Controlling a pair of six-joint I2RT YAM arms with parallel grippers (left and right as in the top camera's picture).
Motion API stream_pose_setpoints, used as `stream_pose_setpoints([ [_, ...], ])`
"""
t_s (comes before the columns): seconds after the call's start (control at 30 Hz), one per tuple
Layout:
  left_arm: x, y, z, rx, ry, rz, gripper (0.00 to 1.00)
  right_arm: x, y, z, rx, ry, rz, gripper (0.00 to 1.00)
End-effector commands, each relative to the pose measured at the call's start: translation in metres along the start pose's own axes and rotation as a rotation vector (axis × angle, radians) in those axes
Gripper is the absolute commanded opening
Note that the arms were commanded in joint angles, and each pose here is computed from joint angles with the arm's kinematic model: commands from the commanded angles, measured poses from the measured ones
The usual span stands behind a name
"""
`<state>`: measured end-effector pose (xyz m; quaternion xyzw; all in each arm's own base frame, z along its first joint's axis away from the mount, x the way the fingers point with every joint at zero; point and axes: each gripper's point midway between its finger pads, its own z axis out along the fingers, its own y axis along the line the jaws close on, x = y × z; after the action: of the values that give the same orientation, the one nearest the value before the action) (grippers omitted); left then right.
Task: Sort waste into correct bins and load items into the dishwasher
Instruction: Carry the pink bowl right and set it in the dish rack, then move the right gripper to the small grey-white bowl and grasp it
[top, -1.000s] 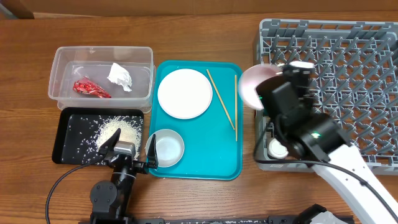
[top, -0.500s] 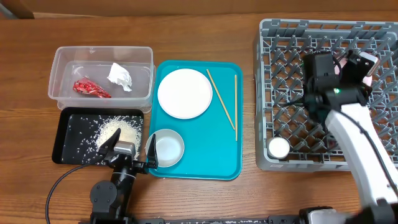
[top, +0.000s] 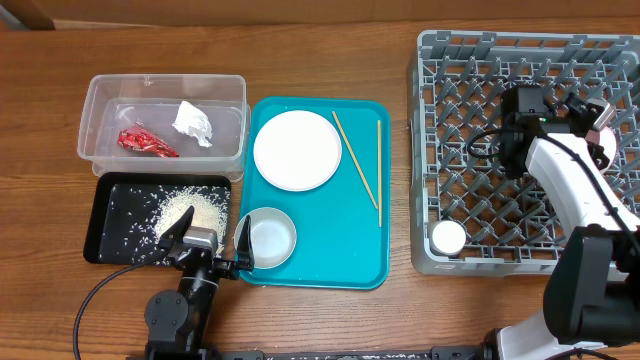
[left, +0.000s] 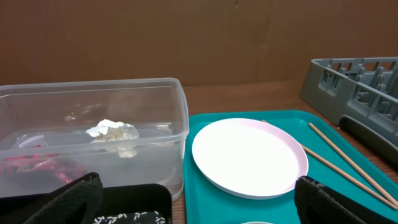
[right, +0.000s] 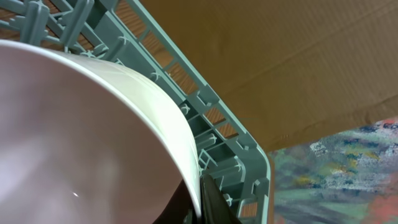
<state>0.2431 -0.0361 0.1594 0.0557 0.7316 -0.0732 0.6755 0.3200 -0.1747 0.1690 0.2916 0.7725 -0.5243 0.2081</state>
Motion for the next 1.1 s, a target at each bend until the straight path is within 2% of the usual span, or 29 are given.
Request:
stream_pose_setpoints([
  [0.0, 0.002, 0.001, 0.0, -0.003, -0.003, -0.006, 1.0, 0.006, 0.031, -0.02, -0.104, 0.001, -0.06, 0.04],
  [0.13, 0.002, 0.001, 0.0, -0.003, -0.003, -0.006, 1.0, 0.012, 0.043, -0.046, -0.153, -0.03, -0.135, 0.05],
  [0.2, 0.002, 0.001, 0.0, -0.003, -0.003, -0.006, 1.0, 0.015, 0.046, -0.056, -0.165, -0.047, -0.168, 0.1],
  [0.33, 0.002, 0.001, 0.0, -0.003, -0.003, -0.006, 1.0, 0.015, 0.05, -0.074, -0.198, -0.076, -0.198, 0.39],
  [0.4, 0.002, 0.001, 0.0, -0.003, -0.003, -0.006, 1.0, 0.012, 0.053, -0.092, -0.26, -0.083, -0.196, 0.47],
  [0.5, 0.002, 0.001, 0.0, -0.003, -0.003, -0.006, 1.0, 0.01, 0.061, -0.13, -0.424, -0.074, -0.185, 0.49],
  [0.57, 0.002, 0.001, 0.0, -0.003, -0.003, -0.006, 1.0, 0.019, 0.074, -0.171, -0.625, -0.029, -0.219, 0.49],
  [0.67, 0.002, 0.001, 0.0, -0.003, -0.003, -0.006, 1.0, 0.048, 0.092, -0.244, -0.97, 0.071, -0.314, 0.49],
  [0.77, 0.002, 0.001, 0.0, -0.003, -0.003, -0.006, 1.0, 0.094, 0.103, -0.33, -1.346, 0.223, -0.45, 0.5],
  [0.83, 0.002, 0.001, 0.0, -0.003, -0.003, -0.006, 1.0, 0.121, 0.104, -0.372, -1.522, 0.299, -0.53, 0.49],
  [0.93, 0.002, 0.001, 0.0, -0.003, -0.003, -0.006, 1.0, 0.152, 0.11, -0.41, -1.633, 0.325, -0.612, 0.52],
  [1.07, 0.002, 0.001, 0.0, -0.003, -0.003, -0.006, 1.0, 0.196, 0.131, -0.435, -1.638, 0.351, -0.657, 0.53],
])
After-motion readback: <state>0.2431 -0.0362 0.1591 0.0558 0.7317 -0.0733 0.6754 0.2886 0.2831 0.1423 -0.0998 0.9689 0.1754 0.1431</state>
